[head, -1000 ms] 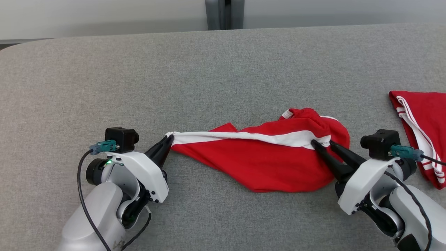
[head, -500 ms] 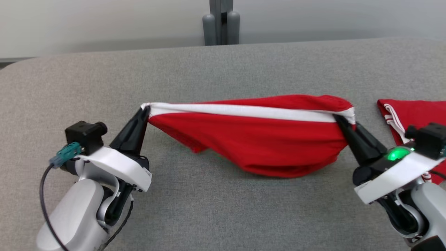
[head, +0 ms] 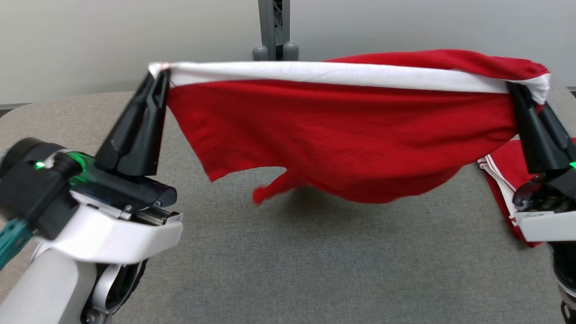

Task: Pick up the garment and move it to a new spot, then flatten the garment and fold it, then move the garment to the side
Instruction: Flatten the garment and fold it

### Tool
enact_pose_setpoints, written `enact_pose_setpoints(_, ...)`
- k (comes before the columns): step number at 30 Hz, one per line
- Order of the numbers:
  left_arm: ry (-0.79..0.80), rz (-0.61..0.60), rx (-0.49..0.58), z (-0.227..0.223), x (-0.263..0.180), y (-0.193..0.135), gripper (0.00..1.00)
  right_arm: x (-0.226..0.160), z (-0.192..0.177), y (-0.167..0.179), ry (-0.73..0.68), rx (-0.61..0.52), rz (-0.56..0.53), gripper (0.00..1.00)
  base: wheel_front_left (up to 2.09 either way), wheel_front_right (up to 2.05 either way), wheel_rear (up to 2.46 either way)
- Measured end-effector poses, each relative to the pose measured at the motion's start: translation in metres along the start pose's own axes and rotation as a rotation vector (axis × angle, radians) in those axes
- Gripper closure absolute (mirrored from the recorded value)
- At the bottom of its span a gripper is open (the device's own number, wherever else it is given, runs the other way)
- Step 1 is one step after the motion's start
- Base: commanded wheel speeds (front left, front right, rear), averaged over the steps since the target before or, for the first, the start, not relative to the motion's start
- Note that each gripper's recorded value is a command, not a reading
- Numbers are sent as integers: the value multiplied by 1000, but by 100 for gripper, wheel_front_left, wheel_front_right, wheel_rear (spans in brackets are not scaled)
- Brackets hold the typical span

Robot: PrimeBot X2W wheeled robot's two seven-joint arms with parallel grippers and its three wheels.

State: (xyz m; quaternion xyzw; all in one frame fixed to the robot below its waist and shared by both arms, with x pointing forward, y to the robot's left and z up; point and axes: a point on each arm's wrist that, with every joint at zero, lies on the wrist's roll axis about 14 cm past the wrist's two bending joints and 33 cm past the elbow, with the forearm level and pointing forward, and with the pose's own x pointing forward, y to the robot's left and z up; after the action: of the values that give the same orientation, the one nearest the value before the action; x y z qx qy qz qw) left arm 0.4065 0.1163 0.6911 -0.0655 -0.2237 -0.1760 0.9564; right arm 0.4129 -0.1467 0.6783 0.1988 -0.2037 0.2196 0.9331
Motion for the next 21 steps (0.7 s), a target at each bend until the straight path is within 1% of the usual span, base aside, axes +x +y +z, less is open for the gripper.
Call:
enact_pose_setpoints(3,-74,-18,26,27,2,-7,100,0,13,3,-19,-13,-4,100,0,0,0)
enact_pose_setpoints(5,-105,-28,47,39,3,-9,100,2,15,5,-17,-14,-4,100,0,0,0)
enact_pose_setpoints(10,-112,-58,51,45,8,-17,100,5,9,10,7,13,-6,100,0,0,0)
enact_pose_setpoints(15,-63,-91,24,28,24,-17,100,20,-8,5,55,35,-13,100,0,0,0)
enact_pose_setpoints(18,-15,-100,13,10,43,-7,100,38,-24,-4,108,29,-14,100,0,0,0)
enact_pose_setpoints(21,43,-93,20,-11,68,8,100,62,-39,-15,160,-1,-15,100,0,0,0)
